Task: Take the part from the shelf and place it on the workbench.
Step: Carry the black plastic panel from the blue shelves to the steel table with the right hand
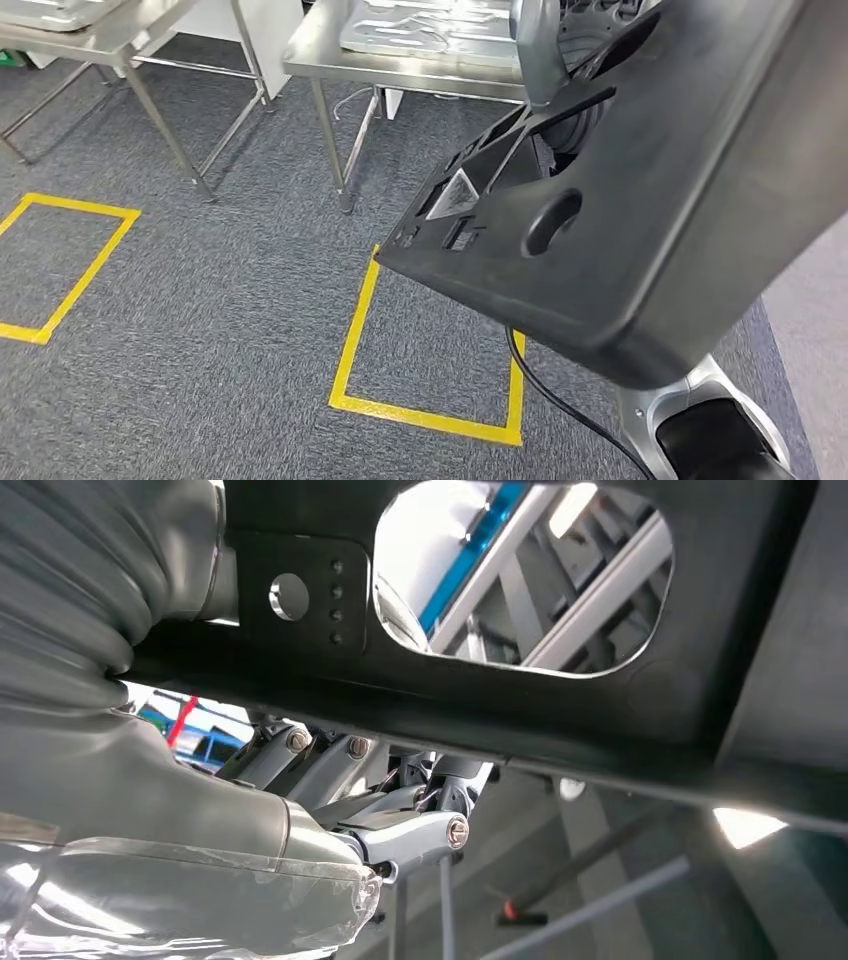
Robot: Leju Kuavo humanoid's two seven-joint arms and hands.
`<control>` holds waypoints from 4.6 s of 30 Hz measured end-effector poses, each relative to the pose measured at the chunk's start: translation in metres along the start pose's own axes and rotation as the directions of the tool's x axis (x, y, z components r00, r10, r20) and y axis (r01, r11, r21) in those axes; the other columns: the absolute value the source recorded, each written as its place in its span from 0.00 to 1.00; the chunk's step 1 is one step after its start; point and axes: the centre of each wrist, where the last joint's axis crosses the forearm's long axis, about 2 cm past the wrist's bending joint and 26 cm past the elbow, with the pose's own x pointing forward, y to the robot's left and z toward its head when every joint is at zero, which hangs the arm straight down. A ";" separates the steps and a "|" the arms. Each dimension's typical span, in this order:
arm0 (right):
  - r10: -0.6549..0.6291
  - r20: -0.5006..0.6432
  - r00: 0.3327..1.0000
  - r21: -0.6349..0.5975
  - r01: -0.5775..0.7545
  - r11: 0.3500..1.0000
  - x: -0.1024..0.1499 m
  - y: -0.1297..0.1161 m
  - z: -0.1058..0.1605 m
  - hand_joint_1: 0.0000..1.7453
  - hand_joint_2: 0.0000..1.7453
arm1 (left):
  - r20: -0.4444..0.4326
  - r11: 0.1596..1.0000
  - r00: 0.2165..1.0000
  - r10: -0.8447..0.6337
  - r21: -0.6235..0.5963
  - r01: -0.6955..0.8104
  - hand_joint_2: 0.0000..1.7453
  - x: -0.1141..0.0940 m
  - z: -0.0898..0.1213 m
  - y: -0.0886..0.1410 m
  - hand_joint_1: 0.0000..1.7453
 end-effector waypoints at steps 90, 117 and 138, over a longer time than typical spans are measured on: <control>0.026 -0.055 0.998 0.004 -0.026 1.000 -0.008 -0.005 0.010 1.00 1.00 | 0.005 1.000 1.000 -0.002 -0.013 0.002 0.00 -0.007 0.001 0.010 0.00; 0.021 -0.055 0.998 -0.009 -0.021 1.000 -0.003 0.005 0.014 1.00 1.00 | 0.007 1.000 1.000 0.010 0.009 -0.010 0.00 -0.003 -0.001 0.011 0.00; -0.116 -0.074 0.990 0.030 0.119 0.992 -0.001 0.012 0.009 1.00 1.00 | 0.005 1.000 1.000 0.020 0.001 -0.020 0.00 -0.002 -0.001 0.010 0.00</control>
